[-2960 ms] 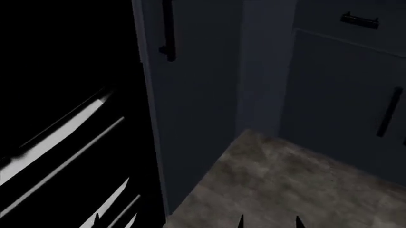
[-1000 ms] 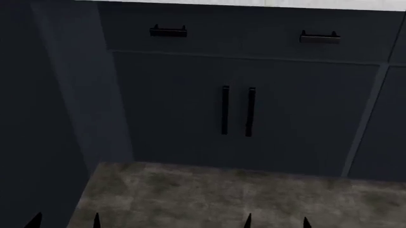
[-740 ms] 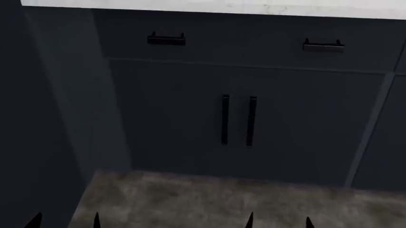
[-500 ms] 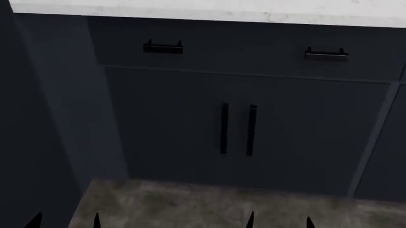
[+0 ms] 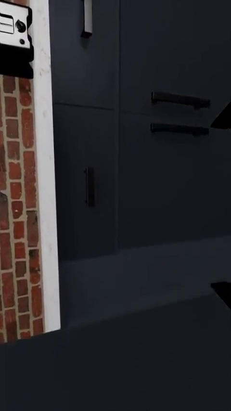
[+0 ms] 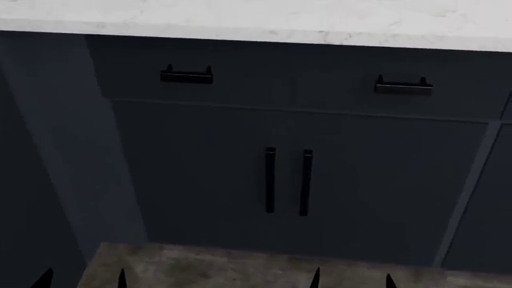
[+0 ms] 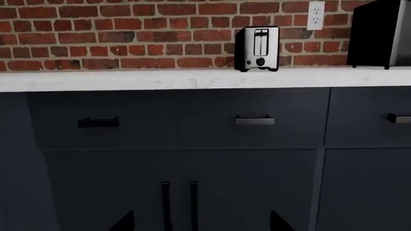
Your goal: Navigate to the stove.
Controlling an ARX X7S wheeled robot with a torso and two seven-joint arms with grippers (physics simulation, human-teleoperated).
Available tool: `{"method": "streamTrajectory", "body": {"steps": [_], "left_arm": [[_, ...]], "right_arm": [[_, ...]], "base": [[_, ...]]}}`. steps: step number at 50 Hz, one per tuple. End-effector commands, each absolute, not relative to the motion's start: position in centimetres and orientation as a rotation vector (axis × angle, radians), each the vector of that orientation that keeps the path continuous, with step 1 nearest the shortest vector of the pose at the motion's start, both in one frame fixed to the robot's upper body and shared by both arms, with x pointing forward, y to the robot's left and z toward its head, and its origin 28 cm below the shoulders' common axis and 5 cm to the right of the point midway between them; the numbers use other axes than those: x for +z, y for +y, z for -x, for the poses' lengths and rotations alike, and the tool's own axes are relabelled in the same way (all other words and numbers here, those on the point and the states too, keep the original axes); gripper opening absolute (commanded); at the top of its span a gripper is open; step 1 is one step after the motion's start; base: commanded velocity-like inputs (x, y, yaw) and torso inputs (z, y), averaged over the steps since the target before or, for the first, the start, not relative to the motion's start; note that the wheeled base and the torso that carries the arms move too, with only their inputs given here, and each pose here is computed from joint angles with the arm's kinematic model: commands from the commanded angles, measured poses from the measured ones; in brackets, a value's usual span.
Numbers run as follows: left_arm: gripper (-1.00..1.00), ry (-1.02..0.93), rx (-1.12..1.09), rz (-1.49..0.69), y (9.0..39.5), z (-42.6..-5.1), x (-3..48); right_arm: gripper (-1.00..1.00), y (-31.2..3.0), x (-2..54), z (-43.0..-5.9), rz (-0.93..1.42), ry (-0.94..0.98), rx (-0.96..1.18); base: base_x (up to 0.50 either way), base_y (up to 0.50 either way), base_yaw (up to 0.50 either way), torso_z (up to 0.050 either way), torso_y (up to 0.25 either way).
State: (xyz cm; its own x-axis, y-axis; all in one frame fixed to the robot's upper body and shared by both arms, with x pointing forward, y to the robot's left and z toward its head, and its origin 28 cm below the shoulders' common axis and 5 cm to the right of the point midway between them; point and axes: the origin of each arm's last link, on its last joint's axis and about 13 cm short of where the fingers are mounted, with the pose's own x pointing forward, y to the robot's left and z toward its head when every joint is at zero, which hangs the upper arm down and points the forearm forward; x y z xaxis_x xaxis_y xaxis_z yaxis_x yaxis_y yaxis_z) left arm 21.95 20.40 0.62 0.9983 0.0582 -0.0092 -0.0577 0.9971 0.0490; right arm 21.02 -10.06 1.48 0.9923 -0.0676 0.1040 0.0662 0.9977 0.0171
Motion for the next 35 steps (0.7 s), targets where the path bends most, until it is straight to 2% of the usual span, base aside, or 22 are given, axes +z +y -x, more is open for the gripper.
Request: {"method": "streamTrajectory", "body": {"steps": [1, 17, 35], "left_arm": [[1.00, 0.011, 0.058, -0.049, 20.36, -21.93, 0.63], [1.00, 0.012, 0.059, -0.048, 20.34, -21.95, 0.64], [1.00, 0.014, 0.061, -0.048, 20.34, -22.09, 0.54]], "right_arm": [[1.00, -10.07, 1.45, -21.00, -0.010, -0.096, -0.065], [1.00, -10.12, 1.38, -21.11, -0.007, -0.089, -0.079], [1.00, -10.09, 1.28, -21.18, 0.000, -0.086, -0.078]], "base": [[-0.25, -0.11, 0.00, 0.000, 0.000], [-0.26, -0.07, 0.00, 0.000, 0.000], [-0.40, -0.03, 0.00, 0.000, 0.000]]}}
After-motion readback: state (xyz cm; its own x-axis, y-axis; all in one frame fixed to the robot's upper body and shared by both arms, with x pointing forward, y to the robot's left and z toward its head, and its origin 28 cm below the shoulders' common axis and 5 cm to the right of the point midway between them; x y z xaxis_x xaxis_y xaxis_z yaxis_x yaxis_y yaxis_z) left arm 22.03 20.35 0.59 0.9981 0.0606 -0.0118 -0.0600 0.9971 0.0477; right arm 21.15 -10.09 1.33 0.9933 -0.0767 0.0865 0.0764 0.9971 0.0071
